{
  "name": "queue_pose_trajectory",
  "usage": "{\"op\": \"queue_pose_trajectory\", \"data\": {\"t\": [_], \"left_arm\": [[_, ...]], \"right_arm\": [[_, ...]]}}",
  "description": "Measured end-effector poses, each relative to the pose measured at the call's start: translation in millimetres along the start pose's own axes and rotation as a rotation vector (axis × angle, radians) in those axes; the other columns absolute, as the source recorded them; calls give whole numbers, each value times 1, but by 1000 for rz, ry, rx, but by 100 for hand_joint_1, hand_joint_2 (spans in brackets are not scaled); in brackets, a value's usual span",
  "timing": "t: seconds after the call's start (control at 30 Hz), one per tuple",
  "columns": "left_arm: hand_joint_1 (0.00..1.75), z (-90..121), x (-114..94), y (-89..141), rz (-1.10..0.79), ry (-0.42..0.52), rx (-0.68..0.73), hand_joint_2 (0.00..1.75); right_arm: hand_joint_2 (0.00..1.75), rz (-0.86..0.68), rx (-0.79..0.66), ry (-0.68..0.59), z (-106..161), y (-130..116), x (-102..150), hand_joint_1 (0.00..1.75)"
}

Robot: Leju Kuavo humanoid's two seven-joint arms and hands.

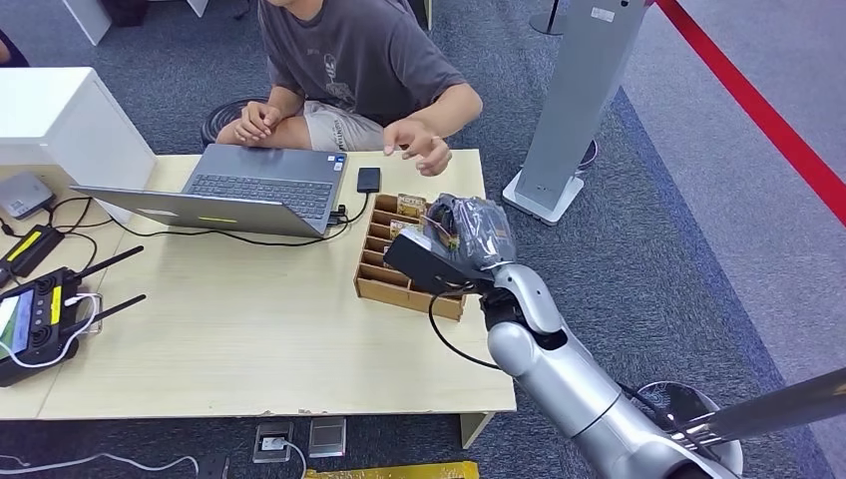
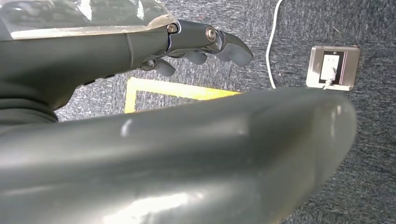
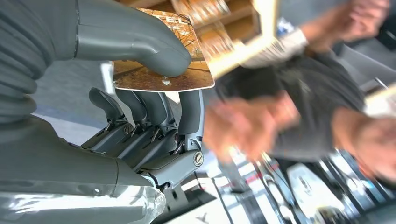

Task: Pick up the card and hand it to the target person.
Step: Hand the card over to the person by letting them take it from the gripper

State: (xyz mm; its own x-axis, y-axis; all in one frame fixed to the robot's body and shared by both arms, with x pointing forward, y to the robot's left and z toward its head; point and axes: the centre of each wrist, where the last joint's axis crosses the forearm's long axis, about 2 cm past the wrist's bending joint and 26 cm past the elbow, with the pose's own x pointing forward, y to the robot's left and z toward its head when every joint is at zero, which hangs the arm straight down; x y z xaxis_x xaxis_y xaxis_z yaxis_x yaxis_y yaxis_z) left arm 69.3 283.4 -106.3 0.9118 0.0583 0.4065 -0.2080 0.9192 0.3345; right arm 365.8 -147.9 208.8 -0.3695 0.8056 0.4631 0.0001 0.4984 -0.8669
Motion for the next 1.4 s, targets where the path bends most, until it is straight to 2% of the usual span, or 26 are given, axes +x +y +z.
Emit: {"op": "queue_pose_trajectory", "data": {"t": [0.2,0.4,0.57,0.83,0.87,0.97,1.0,1.4], "left_arm": [[0,0,0,0,-6,-5,-2,0],[0,0,1,0,-21,-17,-18,0],[0,0,1,-1,-34,-27,-32,0],[0,0,2,-1,-48,-35,-38,0],[0,0,2,-1,-50,-36,-39,0],[0,0,2,-1,-55,-38,-40,0],[0,-1,2,-1,-56,-38,-40,0],[0,-1,3,0,-59,-26,-39,0]], "right_arm": [[175,49,-135,-70,-17,-28,6,157],[175,168,-291,-122,-42,-60,11,164],[175,242,-356,-118,-61,-71,4,166],[175,293,-358,-102,-80,-70,-7,152],[175,300,-350,-96,-81,-68,-8,140],[175,316,-323,-83,-83,-61,-9,29],[175,320,-312,-80,-84,-58,-9,2],[175,329,-196,-54,-82,-29,-6,0]]}}
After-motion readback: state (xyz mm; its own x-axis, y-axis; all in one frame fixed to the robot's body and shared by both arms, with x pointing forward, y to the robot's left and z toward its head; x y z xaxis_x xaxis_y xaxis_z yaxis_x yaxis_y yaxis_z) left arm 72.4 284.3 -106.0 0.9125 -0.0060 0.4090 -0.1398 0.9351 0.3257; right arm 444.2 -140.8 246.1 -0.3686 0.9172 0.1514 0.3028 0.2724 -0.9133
